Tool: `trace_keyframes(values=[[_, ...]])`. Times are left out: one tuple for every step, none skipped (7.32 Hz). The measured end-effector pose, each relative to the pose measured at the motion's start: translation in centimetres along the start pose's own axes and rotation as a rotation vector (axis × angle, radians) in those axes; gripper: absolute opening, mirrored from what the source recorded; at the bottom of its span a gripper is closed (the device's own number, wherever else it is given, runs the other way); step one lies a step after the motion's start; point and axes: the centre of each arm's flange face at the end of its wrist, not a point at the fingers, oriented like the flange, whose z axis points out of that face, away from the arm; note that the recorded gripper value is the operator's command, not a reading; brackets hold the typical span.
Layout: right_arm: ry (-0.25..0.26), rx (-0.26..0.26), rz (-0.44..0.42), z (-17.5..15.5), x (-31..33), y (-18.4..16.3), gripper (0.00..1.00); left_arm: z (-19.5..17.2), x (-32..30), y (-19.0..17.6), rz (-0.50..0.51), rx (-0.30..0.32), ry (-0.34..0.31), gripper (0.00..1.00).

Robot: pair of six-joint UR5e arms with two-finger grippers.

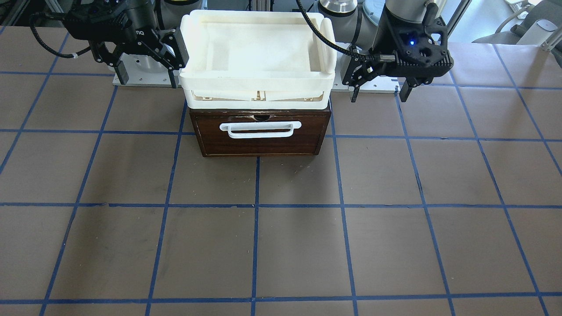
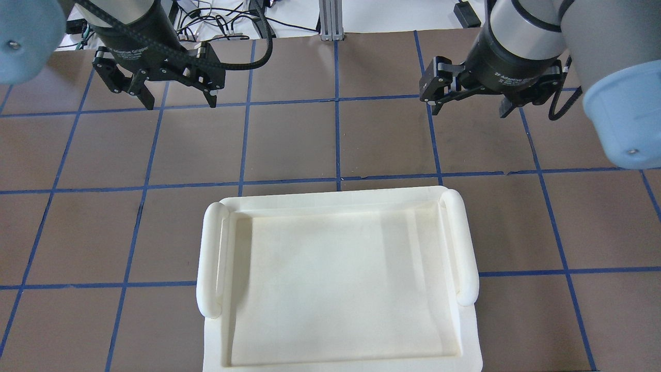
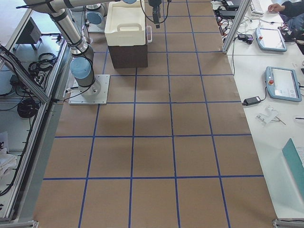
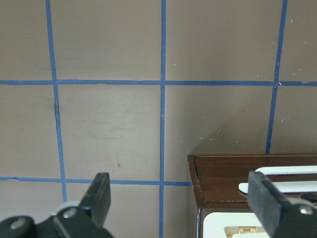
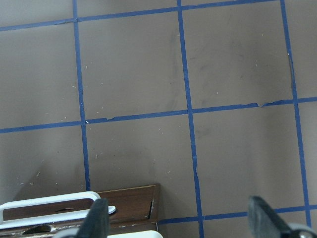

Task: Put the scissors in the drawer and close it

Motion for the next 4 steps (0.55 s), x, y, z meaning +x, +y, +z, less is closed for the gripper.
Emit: trace_keyframes(values=[[-0.001, -0.004, 0.002, 0.1, 0.0, 0.2, 1.00, -0.4, -0.7, 0.3, -0.010, 0.012, 0.003, 1.00], [-0.003, -0.009, 0.004, 0.3, 0.0, 0.4, 1.00, -0.1, -2.1, -0.1, -0.036, 0.008, 0.008, 1.00], [-0.004, -0.012, 0.003, 0.5, 0.0, 0.5, 1.00, 0.4, -3.8, -0.8, -0.065, -0.001, 0.013, 1.00], [-0.004, -0.017, 0.000, 0.5, 0.0, 0.6, 1.00, 1.1, -4.8, -1.5, -0.078, -0.012, 0.027, 1.00]])
